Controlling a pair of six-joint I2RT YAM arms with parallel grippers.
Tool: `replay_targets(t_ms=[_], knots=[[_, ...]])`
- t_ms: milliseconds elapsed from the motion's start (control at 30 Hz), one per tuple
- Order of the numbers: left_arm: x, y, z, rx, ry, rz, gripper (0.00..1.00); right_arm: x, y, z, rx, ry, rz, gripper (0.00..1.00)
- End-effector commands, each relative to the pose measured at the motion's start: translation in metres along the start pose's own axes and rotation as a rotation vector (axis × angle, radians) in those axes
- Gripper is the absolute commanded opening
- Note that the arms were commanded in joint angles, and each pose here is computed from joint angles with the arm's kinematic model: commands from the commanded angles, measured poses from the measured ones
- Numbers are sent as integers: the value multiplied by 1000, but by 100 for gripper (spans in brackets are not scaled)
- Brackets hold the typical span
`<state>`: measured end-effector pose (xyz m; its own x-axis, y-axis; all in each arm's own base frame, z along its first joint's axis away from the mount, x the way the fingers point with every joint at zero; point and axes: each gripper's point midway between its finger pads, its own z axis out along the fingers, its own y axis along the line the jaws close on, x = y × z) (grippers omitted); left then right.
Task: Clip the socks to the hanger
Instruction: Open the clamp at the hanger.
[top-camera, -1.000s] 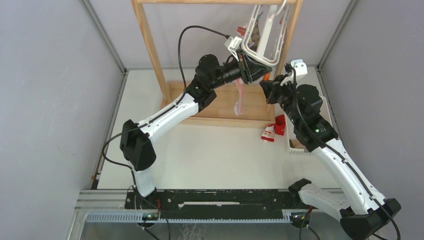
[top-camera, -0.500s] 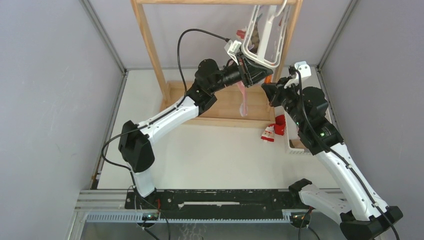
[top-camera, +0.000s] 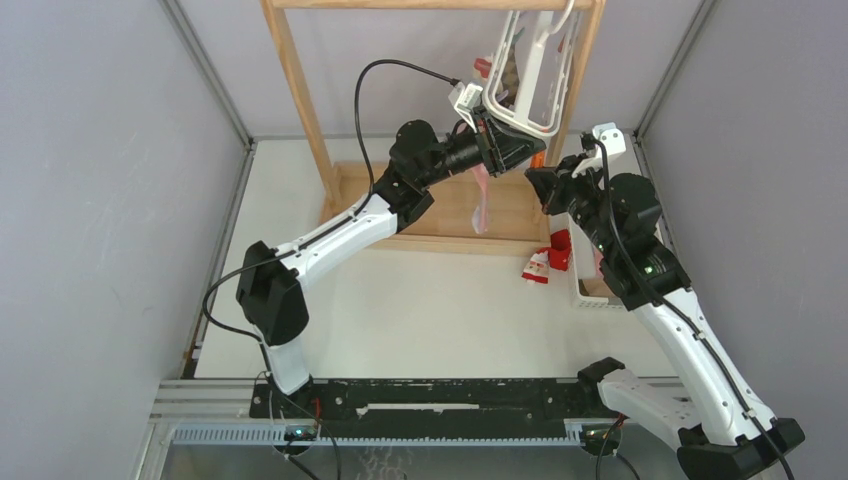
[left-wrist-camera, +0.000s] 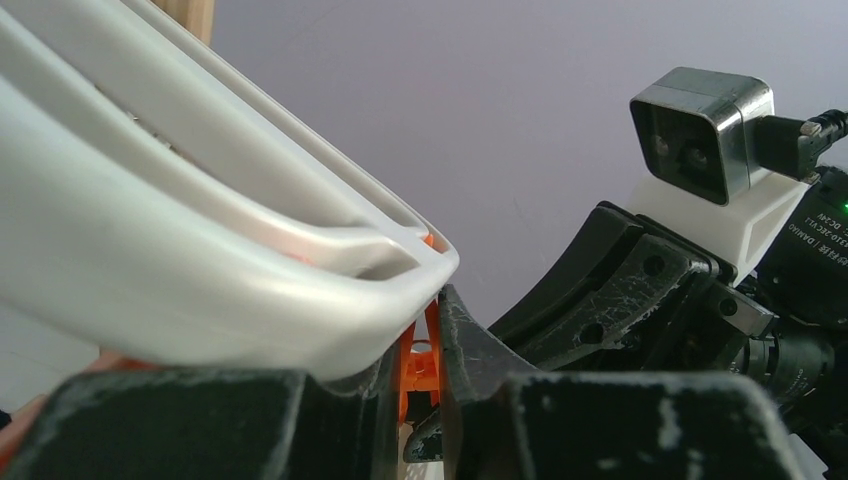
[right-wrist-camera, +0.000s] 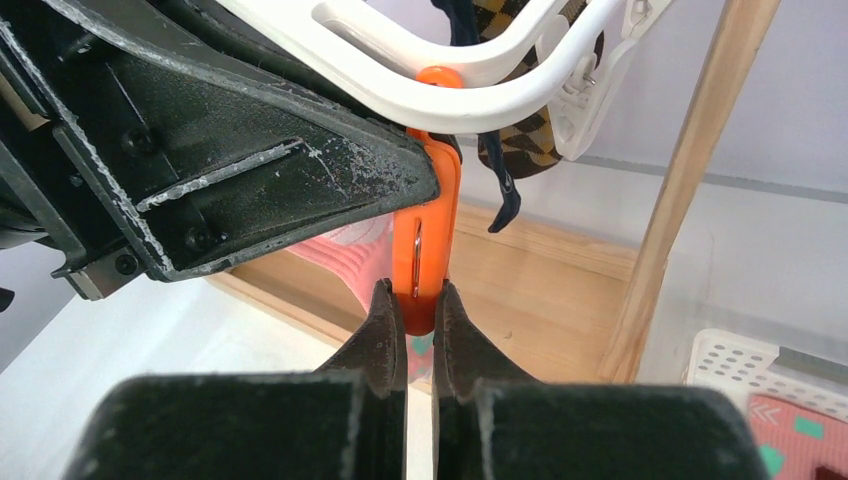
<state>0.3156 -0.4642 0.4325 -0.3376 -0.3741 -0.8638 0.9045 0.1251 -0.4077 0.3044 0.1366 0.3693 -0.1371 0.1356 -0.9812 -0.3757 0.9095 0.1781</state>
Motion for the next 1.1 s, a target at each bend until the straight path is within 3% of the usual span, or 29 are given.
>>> replay_targets(t_ms=[0,200,233,367,500,867,1067], knots=[[5,-10,-16,32,76,-32,0,-15,-28,-15,130,-48,8,0],[5,-9,-16,33,73,-43,0,-15,-22,-12,95,-54,20,0],[5,-9,-15,32,72,-46,0,-15,-20,-12,83,-54,25,4],[5,-9,-14,32,71,-63,0,-14,-11,-10,33,-47,36,42],[4,-9,-13,35,71,-69,0,-14,-9,-15,26,-44,42,60],[-1,-8,-12,19,51,-74,0,35,-56,-45,254,36,76,67],[2,-2,-12,-9,44,-115,0,112,-85,-40,380,262,125,67]])
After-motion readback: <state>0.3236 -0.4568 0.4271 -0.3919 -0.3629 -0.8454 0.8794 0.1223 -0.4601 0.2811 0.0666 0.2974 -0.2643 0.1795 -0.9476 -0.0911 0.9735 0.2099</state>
